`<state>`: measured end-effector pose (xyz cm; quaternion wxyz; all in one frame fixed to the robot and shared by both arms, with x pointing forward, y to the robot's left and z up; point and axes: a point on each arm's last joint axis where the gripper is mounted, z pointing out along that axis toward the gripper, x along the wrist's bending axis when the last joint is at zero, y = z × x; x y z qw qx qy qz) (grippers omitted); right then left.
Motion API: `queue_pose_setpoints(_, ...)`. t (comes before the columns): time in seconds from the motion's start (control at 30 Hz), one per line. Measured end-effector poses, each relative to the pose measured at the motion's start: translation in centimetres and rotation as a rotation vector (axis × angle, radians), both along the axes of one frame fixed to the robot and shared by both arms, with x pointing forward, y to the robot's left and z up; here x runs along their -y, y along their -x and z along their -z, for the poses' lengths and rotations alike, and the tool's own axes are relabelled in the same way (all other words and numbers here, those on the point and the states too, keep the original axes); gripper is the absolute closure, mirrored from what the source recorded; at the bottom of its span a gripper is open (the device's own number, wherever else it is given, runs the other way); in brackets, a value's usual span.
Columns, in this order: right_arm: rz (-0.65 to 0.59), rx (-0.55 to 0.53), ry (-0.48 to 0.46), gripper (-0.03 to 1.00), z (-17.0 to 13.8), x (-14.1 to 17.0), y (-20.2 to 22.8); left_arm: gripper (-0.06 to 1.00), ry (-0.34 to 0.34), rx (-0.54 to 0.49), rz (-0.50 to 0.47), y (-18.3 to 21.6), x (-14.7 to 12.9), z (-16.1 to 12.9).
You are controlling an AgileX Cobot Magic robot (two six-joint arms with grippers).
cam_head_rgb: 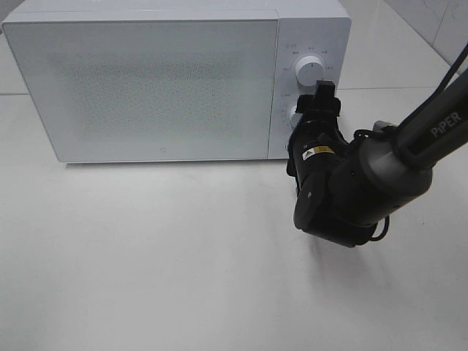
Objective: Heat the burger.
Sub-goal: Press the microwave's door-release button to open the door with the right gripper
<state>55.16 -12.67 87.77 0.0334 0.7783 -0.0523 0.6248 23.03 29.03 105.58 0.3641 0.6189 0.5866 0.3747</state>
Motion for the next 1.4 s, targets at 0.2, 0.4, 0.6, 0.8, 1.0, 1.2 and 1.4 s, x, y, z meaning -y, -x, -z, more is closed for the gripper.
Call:
queue_pose_setpoints(0.2,-0.109,0.019,0.149,0.22,-1.6,0.6,1.3,-0.03,0.000,0.000,0.000,0.0,0.0,0.0)
queue_pose_setpoints(0.4,-0.233,-0.010,0.315,0.22,-2.5,1.1,3.0,-0.03,0.000,0.000,0.000,0.0,0.0,0.0)
queue_pose_setpoints(0.6,-0.456,-0.091,0.567,0.22,-3.5,0.6,4.2,-0.03,0.000,0.000,0.000,0.0,0.0,0.0)
queue_pose_setpoints(0.8,-0.762,-0.163,0.902,0.22,-5.1,0.1,5.6,-0.03,0.000,0.000,0.000,0.0,0.0,0.0)
queue_pose_setpoints(1.0,-0.965,-0.233,1.074,0.22,-6.3,1.1,6.7,-0.03,0.000,0.000,0.000,0.0,0.0,0.0)
queue_pose_setpoints(1.2,-1.193,-0.280,1.202,0.22,-7.9,2.8,8.2,-0.03,0.000,0.000,0.000,0.0,0.0,0.0)
queue_pose_setpoints(1.4,-1.424,-0.312,1.274,0.22,-10.3,4.0,11.0,-0.03,0.000,0.000,0.000,0.0,0.0,0.0)
